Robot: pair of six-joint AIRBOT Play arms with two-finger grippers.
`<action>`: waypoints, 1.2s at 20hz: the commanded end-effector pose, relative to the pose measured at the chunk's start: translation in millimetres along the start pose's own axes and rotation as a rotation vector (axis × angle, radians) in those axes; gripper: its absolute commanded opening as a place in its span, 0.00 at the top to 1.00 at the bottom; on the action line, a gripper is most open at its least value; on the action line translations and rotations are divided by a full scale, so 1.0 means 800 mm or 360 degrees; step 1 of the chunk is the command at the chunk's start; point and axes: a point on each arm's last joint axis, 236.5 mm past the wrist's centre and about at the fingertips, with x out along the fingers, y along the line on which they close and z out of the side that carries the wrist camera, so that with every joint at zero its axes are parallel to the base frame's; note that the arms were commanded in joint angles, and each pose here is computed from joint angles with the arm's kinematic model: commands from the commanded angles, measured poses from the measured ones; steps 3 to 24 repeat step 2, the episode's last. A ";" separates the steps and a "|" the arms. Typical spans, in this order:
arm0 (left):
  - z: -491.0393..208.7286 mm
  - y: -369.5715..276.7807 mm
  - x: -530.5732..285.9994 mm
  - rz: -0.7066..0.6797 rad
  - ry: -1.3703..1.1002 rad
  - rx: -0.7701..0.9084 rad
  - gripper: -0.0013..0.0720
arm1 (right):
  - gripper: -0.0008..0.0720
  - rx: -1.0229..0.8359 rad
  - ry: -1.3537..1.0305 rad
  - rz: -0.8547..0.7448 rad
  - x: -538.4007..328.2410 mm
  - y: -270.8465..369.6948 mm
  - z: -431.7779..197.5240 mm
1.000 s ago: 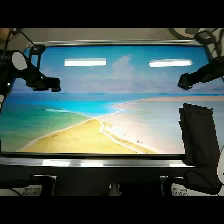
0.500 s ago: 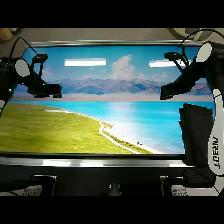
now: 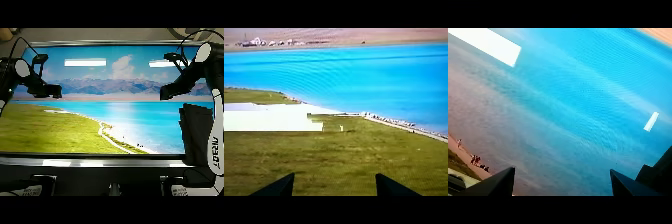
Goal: Fold the shirts.
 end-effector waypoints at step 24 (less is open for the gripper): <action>0.000 0.000 0.000 -0.0001 -0.0001 0.0002 0.15 | 0.13 -0.0003 -0.0002 0.0000 0.000 0.000 0.001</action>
